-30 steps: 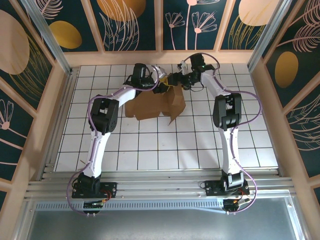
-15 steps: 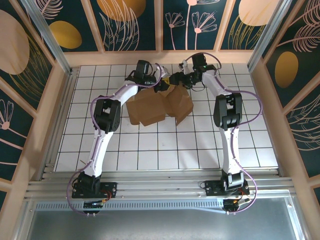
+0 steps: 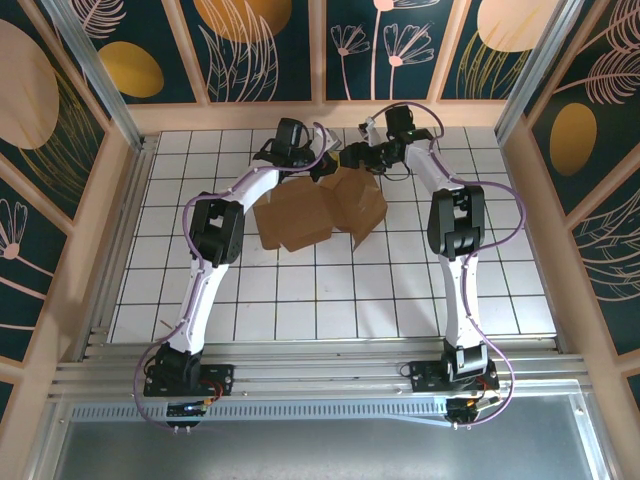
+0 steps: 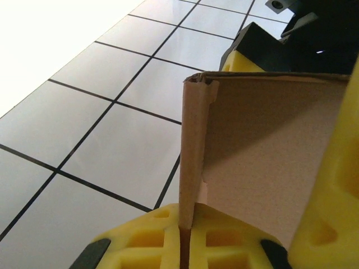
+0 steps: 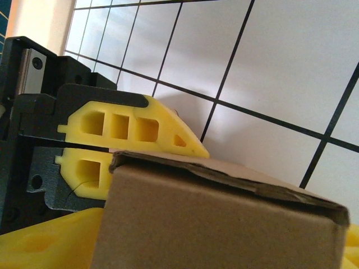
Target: Fold the paper box
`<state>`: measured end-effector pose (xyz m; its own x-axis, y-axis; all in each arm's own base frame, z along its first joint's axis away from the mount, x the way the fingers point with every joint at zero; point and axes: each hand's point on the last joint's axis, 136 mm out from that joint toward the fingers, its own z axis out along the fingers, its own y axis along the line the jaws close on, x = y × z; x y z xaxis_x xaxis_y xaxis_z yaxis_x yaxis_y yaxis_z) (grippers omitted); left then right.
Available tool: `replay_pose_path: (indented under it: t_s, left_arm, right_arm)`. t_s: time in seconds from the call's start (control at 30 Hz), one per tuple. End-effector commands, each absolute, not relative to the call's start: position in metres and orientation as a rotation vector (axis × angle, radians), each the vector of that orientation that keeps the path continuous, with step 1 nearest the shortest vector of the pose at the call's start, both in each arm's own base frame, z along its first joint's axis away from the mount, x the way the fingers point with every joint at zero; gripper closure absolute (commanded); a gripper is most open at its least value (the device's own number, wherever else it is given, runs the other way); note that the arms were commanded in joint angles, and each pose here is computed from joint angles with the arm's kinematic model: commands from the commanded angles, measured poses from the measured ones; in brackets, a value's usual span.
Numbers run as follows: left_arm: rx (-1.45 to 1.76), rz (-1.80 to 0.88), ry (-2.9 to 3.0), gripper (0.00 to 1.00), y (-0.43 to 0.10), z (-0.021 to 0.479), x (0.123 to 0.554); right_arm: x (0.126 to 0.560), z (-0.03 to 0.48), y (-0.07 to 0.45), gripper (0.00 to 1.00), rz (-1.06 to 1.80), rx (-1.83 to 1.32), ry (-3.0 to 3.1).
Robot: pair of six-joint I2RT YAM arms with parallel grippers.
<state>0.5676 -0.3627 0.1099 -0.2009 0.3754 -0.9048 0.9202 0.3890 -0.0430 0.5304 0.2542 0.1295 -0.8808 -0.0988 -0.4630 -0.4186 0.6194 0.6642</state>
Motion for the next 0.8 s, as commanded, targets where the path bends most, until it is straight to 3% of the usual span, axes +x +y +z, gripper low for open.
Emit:
replay_pose_path:
  t_s: [0.0,0.1,0.3,0.47,0.63,0.7,0.77]
  left_arm:
    - [1.039,-0.583,1.859,1.00,-0.355,0.084,0.591]
    - [1.030,-0.527,1.837,1.00,-0.350,0.086,0.592]
    - [1.041,-0.472,1.793,1.00,-0.341,0.096,0.581]
    - [1.040,-0.417,1.808,1.00,-0.334,0.092,0.579]
    - [1.076,-0.373,1.824,1.00,-0.332,0.083,0.577]
    - [1.107,-0.394,1.820,0.86,-0.335,0.079,0.573]
    - [1.161,-0.438,1.816,0.80,-0.340,0.073,0.566]
  right_arm:
    - [0.479,0.173,0.303,0.26,1.335,-0.579,2.432]
    - [0.485,0.174,0.296,0.24,1.236,-0.536,2.456]
    - [0.509,0.176,0.252,0.19,0.717,-0.380,2.520]
    - [0.497,0.189,0.252,0.23,0.739,-0.383,2.473]
    - [0.481,0.193,0.264,0.36,0.913,-0.419,2.426]
    - [0.481,0.190,0.264,0.36,0.920,-0.423,2.433]
    - [0.484,0.188,0.265,0.37,0.922,-0.426,2.439]
